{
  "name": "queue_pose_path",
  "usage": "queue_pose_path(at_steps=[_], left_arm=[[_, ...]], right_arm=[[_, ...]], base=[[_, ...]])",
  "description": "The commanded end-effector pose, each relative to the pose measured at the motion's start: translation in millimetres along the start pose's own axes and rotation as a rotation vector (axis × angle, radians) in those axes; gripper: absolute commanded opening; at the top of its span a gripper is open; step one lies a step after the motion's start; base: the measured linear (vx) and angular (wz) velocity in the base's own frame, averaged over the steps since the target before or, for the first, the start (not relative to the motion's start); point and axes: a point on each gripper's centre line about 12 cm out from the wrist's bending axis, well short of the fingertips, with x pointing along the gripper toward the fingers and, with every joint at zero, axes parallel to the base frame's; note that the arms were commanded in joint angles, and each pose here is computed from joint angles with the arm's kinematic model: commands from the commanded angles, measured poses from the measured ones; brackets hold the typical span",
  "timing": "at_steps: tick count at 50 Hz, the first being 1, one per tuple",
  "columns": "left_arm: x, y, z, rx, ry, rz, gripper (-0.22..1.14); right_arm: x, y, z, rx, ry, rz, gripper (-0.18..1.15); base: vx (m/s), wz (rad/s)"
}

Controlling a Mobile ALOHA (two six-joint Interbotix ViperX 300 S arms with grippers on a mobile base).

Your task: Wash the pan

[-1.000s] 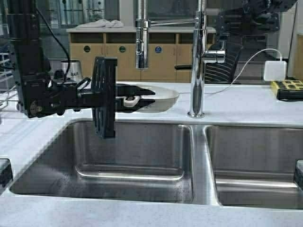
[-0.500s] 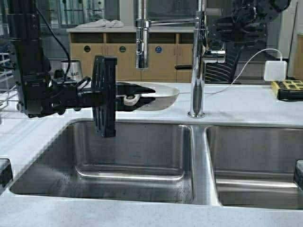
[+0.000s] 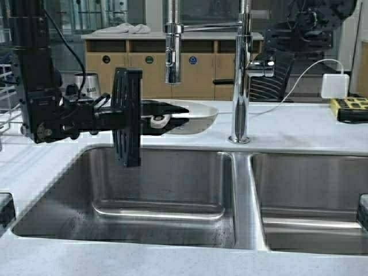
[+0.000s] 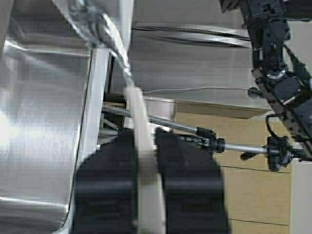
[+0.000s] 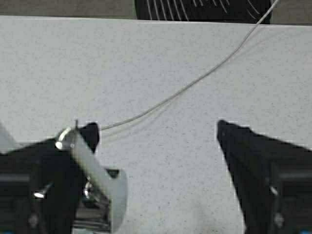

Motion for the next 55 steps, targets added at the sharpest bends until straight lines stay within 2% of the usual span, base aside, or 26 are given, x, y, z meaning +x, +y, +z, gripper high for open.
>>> queue_pose_path(at_steps=[1,22,31,35,47,55], left_arm=[[3.4,-8.2,0.5,0.018,0.004,-0.043,0.03],[3.8,-8.4,0.6,0.019,0.004,-0.044,0.03],[3.8,-8.4,0.6,0.021,0.004,-0.044,0.03],[4.6,-8.8,0.9,0.022,0.004,-0.047,0.03],[5.0,-9.0,1.3,0.022,0.003,-0.048,0.03],[6.1,-8.2,1.7,0.022,0.003,-0.048,0.03]], right_arm=[[-3.9,-9.7,17.1,0.052,-0.044,-0.017,1.03],[-7.1,-41.3,3.8,0.313,-0.023,-0.077,1.03],[-13.8,-48.0,-2.7,0.315,-0.008,-0.092,1.03],[-18.4,-44.3,3.0,0.306,-0.031,-0.079,1.03],[-42.1,-24.6,47.4,0.253,-0.197,0.003,1.02],[-52.2,-22.6,62.5,0.25,-0.232,0.01,0.89]], base=[[0.0,0.0],[0.0,0.0],[0.0,0.0],[0.0,0.0],[0.0,0.0],[0.0,0.0]])
